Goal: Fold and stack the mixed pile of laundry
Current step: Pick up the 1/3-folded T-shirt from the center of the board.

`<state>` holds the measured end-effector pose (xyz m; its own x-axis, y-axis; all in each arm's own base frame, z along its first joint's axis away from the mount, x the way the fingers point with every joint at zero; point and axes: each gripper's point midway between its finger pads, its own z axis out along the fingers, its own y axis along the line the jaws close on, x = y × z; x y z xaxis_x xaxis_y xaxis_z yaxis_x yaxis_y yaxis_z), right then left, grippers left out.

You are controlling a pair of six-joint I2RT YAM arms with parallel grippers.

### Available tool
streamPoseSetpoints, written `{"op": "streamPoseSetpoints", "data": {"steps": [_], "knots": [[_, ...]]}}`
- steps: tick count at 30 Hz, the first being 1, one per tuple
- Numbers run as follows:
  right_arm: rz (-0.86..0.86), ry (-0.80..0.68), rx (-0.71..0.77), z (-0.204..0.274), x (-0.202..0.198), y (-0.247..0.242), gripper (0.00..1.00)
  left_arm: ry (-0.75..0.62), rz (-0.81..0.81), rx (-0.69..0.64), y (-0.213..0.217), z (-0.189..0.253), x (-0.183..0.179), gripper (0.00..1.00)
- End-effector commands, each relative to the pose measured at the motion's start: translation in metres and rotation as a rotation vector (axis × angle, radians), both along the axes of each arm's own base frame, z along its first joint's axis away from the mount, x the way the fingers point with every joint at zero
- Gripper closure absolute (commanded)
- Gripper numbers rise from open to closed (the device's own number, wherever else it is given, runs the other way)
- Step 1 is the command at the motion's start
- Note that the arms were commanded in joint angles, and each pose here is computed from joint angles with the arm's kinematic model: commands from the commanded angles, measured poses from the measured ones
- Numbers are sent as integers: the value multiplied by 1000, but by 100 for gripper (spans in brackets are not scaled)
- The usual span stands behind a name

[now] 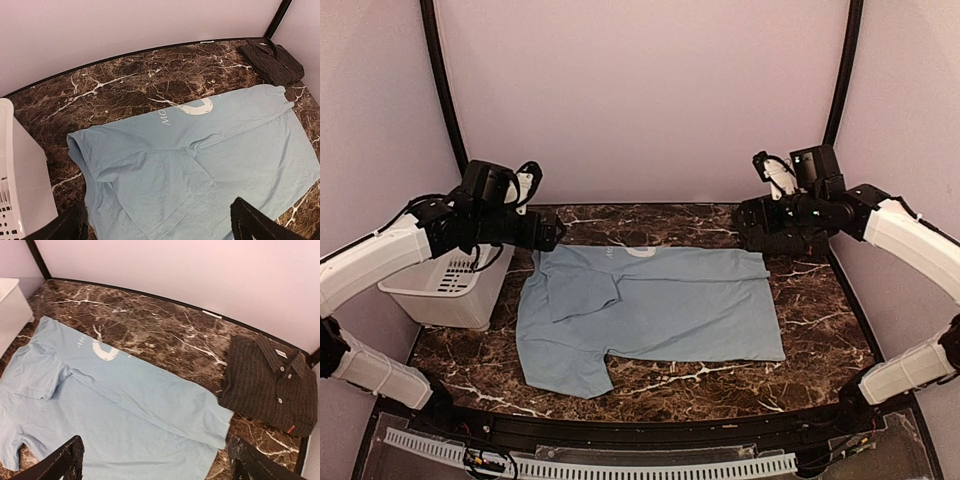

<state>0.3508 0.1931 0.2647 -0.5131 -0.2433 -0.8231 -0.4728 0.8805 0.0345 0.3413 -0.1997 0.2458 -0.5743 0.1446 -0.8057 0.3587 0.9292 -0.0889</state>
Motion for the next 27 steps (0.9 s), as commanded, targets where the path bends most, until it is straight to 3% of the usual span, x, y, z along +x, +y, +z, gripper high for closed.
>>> {"op": "streamPoseSetpoints", "data": {"steps": [1, 5, 8, 13, 21, 27], "knots": [[-42, 115, -64, -25, -14, -17, 1, 145, -65, -85, -7, -17, -32, 1], [90, 217, -11, -49, -67, -1, 1, 206, -102, -144, -11, -27, -68, 1], [-43, 311, -131, -81, -88, -17, 9, 294, -89, -109, -6, -52, -90, 1], [-111, 557, 9, -111, -110, 14, 19, 365, -83, -163, -14, -66, -108, 1], [-471, 729, 133, -171, -156, -29, 21, 420, -6, -174, -13, -91, -115, 1], [-725, 775, 105, -192, -179, -70, 38, 457, 28, -195, -16, -107, -122, 1]]}}
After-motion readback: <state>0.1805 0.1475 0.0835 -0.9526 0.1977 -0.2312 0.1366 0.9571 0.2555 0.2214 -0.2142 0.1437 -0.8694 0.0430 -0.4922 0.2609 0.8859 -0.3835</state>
